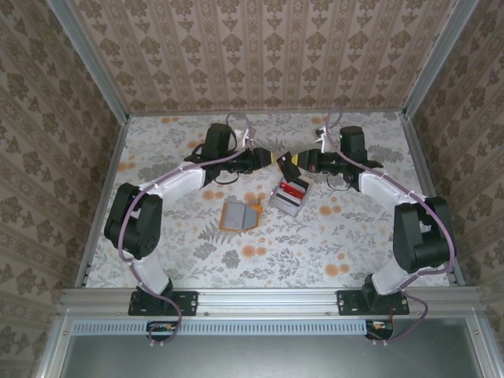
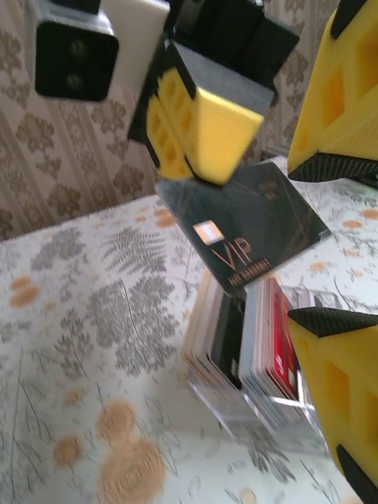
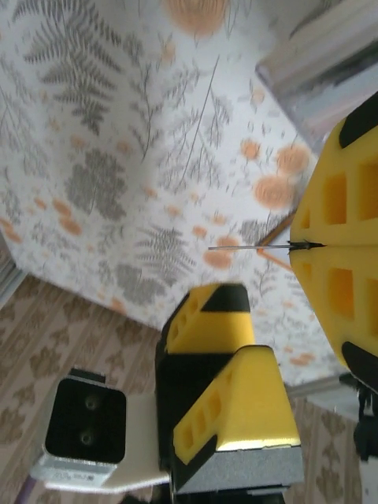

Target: Put the credit cards into the card holder

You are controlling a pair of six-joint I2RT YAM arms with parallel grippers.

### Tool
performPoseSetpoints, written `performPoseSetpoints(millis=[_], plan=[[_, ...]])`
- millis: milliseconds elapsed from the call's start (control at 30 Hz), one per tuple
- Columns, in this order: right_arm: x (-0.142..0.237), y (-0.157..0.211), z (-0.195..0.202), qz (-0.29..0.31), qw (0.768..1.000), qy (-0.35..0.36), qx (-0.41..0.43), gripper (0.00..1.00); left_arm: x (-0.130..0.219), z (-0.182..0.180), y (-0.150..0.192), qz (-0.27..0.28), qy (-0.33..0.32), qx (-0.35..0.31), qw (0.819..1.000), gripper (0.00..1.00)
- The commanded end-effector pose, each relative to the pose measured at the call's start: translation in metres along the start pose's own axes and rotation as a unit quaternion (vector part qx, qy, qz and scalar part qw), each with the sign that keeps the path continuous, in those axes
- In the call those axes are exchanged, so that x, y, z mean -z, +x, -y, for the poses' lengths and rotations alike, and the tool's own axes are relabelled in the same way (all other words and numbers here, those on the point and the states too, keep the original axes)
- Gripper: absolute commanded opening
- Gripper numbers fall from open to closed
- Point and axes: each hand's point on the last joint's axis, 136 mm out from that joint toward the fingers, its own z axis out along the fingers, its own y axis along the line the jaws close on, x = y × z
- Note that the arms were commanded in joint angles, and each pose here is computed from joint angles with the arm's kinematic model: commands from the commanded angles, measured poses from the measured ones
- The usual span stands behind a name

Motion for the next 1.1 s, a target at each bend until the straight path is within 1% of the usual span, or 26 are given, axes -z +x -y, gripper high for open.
performPoseSetpoints(millis=[0,133,233,433,500,633,667,767,800,867,900,933,967,1000,1067], plan=[[0.007,-0.018,-0.041,0.031,0.995,-0.09,-0.011,0.06,-0.003,0.018,-0.003,-0.004,0.041,-0.009,0.999,0.5],[0.014,-0.023,-0.048,0.048,0.995,-0.091,-0.007,0.06,0.0,0.009,-0.005,0.006,0.033,0.002,0.999,0.49],[0.017,-0.027,-0.055,0.063,0.993,-0.103,-0.008,0.06,-0.002,0.013,-0.005,0.003,0.046,0.006,0.999,0.49],[0.009,-0.024,-0.064,0.06,0.991,-0.117,-0.012,0.07,-0.006,0.023,-0.009,0.008,0.072,0.008,0.997,0.48],[0.003,-0.022,-0.064,0.056,0.991,-0.118,-0.014,0.07,-0.008,0.027,-0.011,0.009,0.085,0.011,0.996,0.43],[-0.001,-0.022,-0.056,0.06,0.992,-0.11,-0.024,0.07,-0.007,0.033,-0.013,0.01,0.098,0.006,0.995,0.12],[-0.002,-0.022,-0.055,0.06,0.992,-0.108,-0.026,0.08,-0.006,0.032,-0.013,0.011,0.096,0.006,0.995,0.07],[-0.004,-0.02,-0.052,0.056,0.992,-0.109,-0.032,0.09,-0.001,0.031,-0.015,0.018,0.093,0.004,0.995,0.0],[-0.005,-0.019,-0.05,0.054,0.992,-0.108,-0.034,0.11,0.001,0.031,-0.016,0.019,0.094,0.004,0.995,0.0],[-0.007,-0.016,-0.048,0.046,0.993,-0.106,-0.037,0.19,0.004,0.03,-0.017,0.023,0.095,0.002,0.995,0.0],[-0.008,-0.014,-0.047,0.042,0.993,-0.105,-0.041,0.2,0.005,0.03,-0.017,0.024,0.095,0.002,0.995,0.0],[-0.008,-0.013,-0.046,0.039,0.993,-0.106,-0.042,0.25,0.006,0.029,-0.018,0.026,0.096,0.001,0.995,0.0],[-0.008,-0.012,-0.046,0.036,0.993,-0.106,-0.043,0.32,0.008,0.029,-0.018,0.027,0.097,0.0,0.995,0.0],[-0.009,-0.011,-0.046,0.032,0.993,-0.106,-0.043,0.34,0.008,0.029,-0.019,0.027,0.098,0.0,0.995,0.0],[-0.01,-0.008,-0.043,0.025,0.993,-0.102,-0.045,0.35,0.011,0.029,-0.02,0.028,0.097,-0.001,0.995,0.0]])
